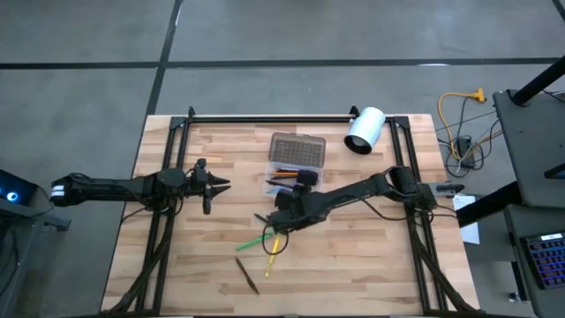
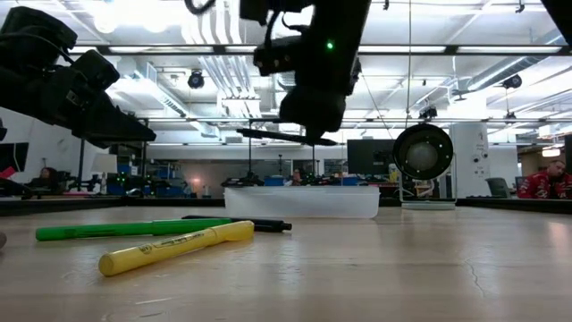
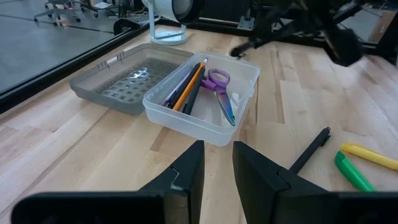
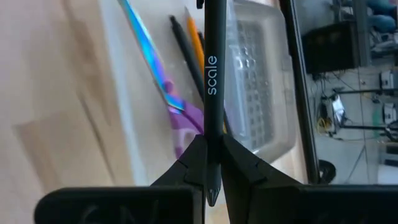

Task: Pick & place school supplies into a supply box
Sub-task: Put the black pen into the supply box

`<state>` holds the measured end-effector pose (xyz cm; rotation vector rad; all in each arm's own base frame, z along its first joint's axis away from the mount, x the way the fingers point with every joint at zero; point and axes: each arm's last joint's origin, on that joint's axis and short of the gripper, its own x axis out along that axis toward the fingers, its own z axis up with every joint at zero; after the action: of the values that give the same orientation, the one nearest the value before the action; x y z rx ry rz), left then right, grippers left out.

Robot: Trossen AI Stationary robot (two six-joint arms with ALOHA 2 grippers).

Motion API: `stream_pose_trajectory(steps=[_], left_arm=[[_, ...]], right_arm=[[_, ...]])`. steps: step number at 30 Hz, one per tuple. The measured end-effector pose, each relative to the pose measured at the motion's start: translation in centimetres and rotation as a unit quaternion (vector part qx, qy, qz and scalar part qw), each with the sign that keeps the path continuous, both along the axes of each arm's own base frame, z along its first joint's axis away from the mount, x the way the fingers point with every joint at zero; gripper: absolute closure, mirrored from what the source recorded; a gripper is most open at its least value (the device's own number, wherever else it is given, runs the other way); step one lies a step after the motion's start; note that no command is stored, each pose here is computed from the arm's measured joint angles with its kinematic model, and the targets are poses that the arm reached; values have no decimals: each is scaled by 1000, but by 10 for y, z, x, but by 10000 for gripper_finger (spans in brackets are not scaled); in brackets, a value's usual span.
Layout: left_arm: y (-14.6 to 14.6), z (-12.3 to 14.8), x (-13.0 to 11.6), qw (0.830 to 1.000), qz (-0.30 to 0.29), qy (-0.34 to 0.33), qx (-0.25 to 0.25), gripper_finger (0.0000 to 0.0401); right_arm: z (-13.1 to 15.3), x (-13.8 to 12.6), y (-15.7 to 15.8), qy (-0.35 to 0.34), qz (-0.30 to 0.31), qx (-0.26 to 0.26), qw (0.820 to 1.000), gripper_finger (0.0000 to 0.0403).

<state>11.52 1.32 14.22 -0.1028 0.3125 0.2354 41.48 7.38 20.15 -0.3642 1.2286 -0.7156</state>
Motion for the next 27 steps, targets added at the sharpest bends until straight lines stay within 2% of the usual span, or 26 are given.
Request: stream_pose_trajectory(steps=[14,27], left_arm=[[0,0,0,1000,0,0,0,332],[0,0,0,1000,0,0,0,332]], right_arm=[[-2,-12,-38,21,-35,-4,999,376],[-6,-12,-53,29,-45,-4,999,374]])
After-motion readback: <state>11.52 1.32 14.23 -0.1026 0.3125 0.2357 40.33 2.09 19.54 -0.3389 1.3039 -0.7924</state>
